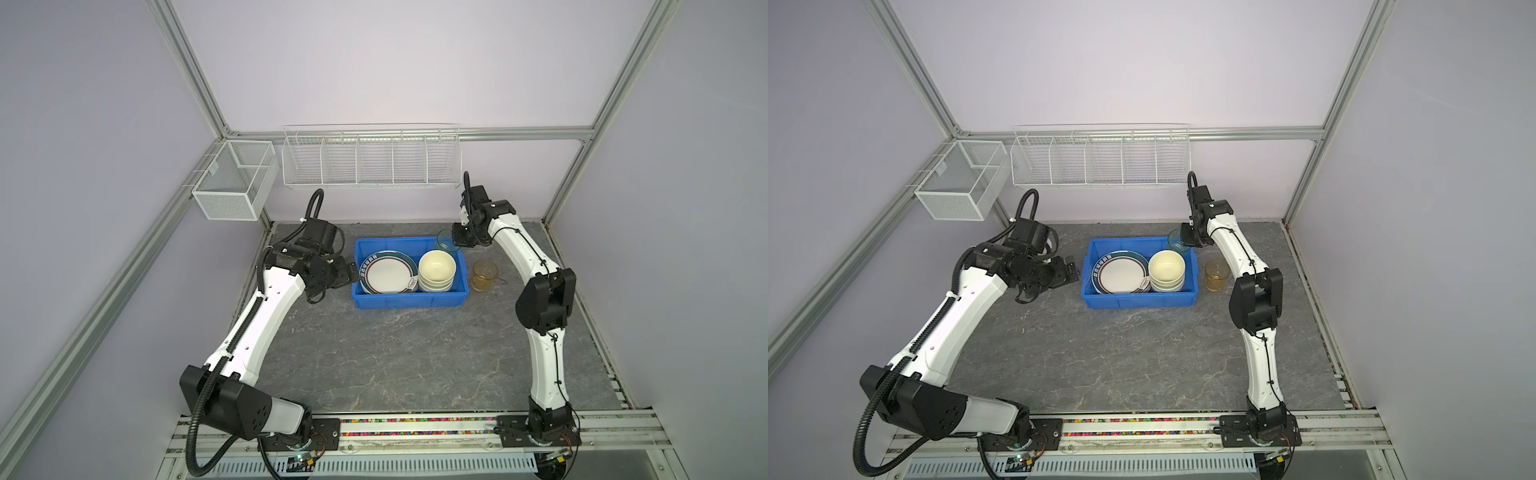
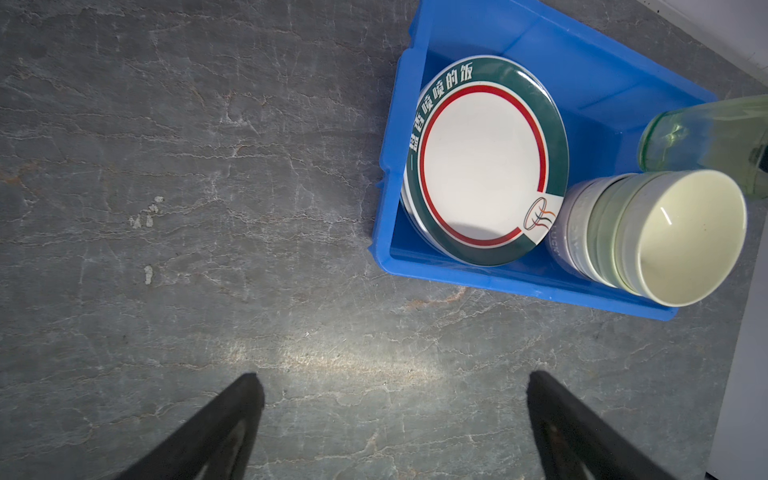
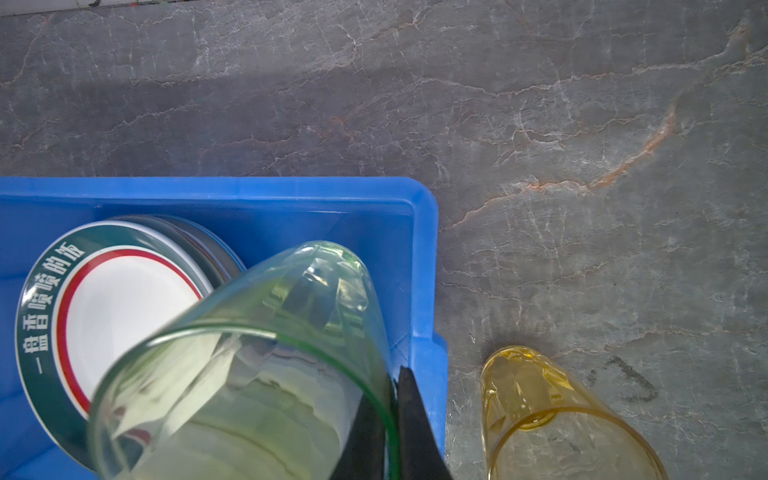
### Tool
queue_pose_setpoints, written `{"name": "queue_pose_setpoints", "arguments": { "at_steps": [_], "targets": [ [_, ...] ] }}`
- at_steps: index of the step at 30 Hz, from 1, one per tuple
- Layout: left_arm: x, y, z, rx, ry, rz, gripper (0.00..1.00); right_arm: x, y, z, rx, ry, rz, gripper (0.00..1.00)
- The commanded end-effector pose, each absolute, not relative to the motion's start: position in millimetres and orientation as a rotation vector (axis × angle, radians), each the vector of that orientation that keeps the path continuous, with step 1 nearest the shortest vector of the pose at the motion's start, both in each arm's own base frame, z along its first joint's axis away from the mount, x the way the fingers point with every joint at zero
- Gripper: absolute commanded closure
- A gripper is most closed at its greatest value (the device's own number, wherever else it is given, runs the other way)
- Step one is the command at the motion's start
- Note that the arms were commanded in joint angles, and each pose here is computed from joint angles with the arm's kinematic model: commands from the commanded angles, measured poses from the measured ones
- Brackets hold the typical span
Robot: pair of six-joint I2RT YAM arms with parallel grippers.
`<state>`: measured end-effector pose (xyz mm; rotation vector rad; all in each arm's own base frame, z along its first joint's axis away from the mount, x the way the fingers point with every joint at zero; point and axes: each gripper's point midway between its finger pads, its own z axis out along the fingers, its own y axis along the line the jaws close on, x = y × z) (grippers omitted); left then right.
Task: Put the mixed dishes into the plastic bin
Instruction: 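Carry the green cup over the bin with the right gripper while the left withdraws, then lower the green cup into the bin's far corner and open the right gripper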
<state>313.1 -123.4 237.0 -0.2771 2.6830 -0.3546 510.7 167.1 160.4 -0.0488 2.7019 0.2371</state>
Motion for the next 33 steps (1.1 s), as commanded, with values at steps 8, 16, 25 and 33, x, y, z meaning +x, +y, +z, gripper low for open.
{"name": "queue_pose_setpoints", "arguments": {
  "at_steps": [8,16,25,33],
  "targets": [
    [312,-123,226,-0.265,2.73,-0.34,0.01,517,173,123,-0.061,2.746,0.213,0.94],
    [313,-124,222,-0.265,2.745,-0.338,0.01,521,177,111,-0.063,2.75,0.207,0.94],
    [314,-126,219,-0.255,2.762,-0.338,0.01,528,183,114,-0.066,2.716,0.218,0.92],
    [313,-127,216,-0.247,2.775,-0.342,0.01,527,183,111,-0.114,2.73,0.136,0.9]
  ]
}}
